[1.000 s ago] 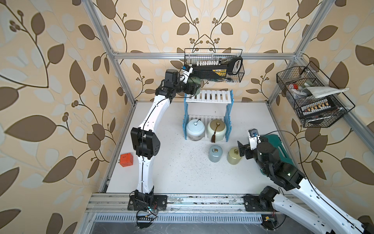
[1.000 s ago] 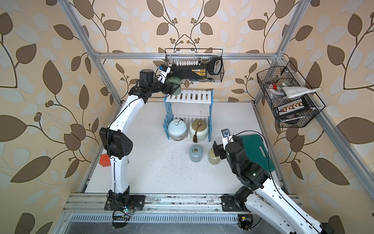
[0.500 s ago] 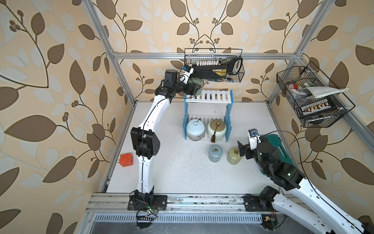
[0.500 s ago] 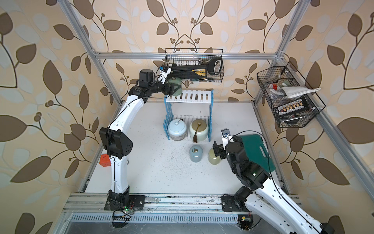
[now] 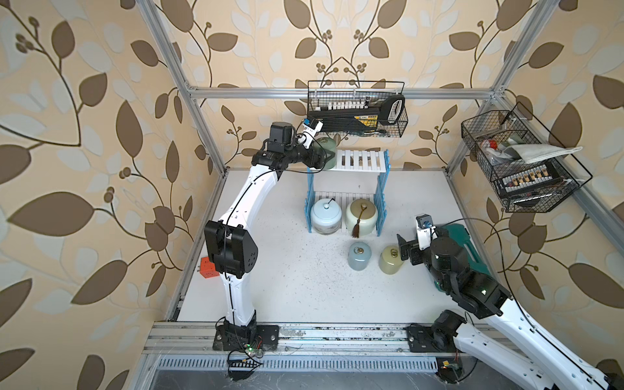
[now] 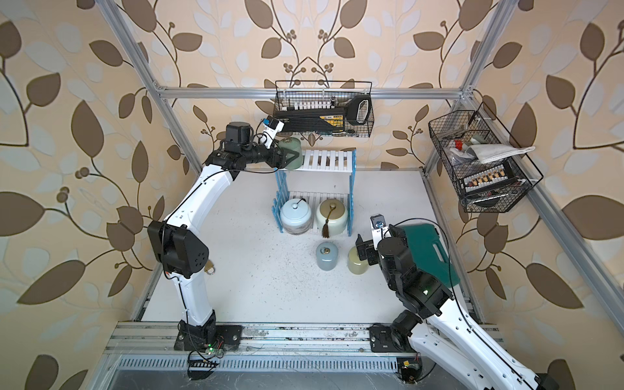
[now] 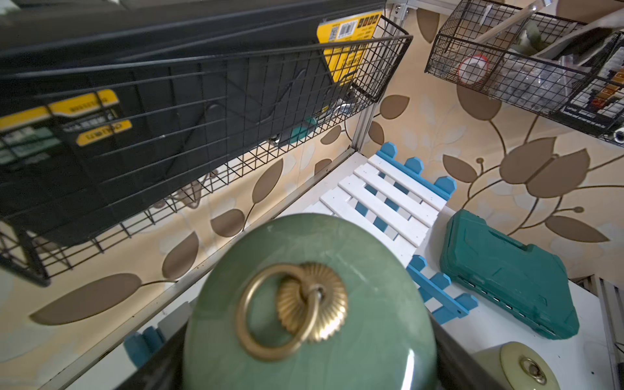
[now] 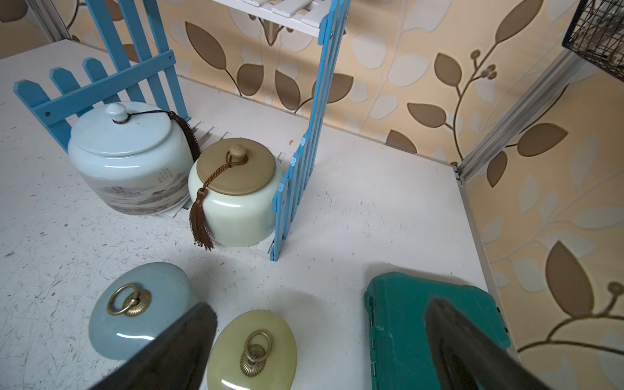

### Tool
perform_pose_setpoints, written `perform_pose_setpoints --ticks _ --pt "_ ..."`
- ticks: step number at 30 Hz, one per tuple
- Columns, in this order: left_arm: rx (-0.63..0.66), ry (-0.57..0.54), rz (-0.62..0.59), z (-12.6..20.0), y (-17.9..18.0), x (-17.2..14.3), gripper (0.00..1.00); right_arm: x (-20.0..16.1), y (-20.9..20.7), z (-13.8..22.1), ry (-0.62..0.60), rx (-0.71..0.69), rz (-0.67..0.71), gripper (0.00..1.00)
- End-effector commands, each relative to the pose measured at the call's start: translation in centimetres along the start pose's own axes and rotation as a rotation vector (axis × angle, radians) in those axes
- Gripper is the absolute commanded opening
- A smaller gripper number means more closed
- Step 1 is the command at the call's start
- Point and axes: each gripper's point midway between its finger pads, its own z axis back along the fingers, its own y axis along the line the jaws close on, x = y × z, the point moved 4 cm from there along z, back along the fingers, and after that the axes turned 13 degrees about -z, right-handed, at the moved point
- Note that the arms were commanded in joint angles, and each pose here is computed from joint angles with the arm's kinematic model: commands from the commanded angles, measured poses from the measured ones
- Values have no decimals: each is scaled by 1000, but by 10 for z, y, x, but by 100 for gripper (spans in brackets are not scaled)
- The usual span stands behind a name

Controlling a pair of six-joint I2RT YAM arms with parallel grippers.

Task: Remove the tea canisters from the shelf
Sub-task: Pick up the tea canister from the shelf.

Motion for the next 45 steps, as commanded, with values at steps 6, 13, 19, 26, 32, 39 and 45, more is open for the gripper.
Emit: perform_pose_setpoints --ticks 6,13,19,26,32,39,45 --pt "7 -86 -61 16 -7 30 98 -2 -3 0 -10 -13 2 99" --pt "16 -96 -73 5 -4 35 98 -2 -4 0 -11 -16 2 99" --pt "23 -100 -80 3 -4 39 78 -2 -4 0 -9 -16 3 99" --pt "26 -133 -122 21 -13 59 51 -2 -3 0 -10 -11 2 99" --pt "39 -184 -172 49 -24 88 47 -3 -2 -1 -7 -9 4 99" --pt "-1 -236 -188 85 -49 111 43 -2 -3 -1 -8 -15 3 99" --pt "-25 -242 -214 111 -73 108 42 0 -5 0 -17 -23 -3 99"
